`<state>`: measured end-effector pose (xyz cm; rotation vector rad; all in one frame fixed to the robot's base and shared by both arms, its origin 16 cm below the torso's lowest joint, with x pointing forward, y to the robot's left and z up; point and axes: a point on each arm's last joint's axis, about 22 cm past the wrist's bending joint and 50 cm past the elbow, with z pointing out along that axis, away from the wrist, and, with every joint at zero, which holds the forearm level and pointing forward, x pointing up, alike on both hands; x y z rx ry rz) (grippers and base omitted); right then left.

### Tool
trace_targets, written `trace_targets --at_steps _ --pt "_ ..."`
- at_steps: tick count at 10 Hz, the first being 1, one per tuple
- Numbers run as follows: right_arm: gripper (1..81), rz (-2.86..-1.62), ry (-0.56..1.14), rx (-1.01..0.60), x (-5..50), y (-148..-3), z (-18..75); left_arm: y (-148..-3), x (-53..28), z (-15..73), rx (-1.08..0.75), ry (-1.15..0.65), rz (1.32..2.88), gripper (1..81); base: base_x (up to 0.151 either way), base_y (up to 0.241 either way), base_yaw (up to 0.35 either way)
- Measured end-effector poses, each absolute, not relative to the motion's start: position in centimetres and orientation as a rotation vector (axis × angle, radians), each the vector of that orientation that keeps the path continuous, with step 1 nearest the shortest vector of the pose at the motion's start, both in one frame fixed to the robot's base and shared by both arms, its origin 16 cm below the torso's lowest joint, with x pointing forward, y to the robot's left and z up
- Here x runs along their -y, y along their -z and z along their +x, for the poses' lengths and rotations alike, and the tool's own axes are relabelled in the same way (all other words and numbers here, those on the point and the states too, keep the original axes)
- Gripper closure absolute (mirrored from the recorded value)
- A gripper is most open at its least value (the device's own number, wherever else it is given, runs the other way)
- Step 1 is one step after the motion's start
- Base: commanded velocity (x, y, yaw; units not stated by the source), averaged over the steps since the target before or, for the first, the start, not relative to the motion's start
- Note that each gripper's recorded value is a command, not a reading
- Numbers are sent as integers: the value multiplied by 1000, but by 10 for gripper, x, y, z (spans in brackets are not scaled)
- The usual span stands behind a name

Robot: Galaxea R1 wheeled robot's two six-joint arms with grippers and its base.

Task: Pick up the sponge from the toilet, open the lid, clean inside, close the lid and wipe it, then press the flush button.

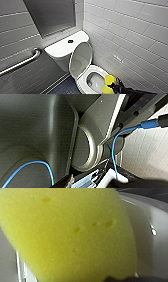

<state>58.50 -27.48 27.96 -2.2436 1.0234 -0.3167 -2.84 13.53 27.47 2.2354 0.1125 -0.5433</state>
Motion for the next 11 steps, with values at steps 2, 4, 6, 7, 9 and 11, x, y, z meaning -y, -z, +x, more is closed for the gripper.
trace_targets --at_steps 2,4,6,7,9,11 --pt "811 -2221 334 -1083 289 -280 551 -275 -132 -28 -113 542 2231 10 0 0 0" --pt "811 -2187 340 -1115 292 -290 531 -275 -131 -28 -113 541 2230 10 0 0 0" --pt "811 -2171 346 -1162 300 -294 500 -276 -129 -28 -112 540 2227 10 0 0 0" --pt "811 -2167 351 -1192 304 -292 483 -276 -130 -28 -108 538 2227 10 0 0 0" --pt "811 -2161 368 -1242 307 -288 454 -276 -129 -28 -93 531 2226 10 0 0 0" --pt "811 -2195 296 -1259 306 -282 400 -276 -129 -28 -85 527 2225 10 0 0 0"
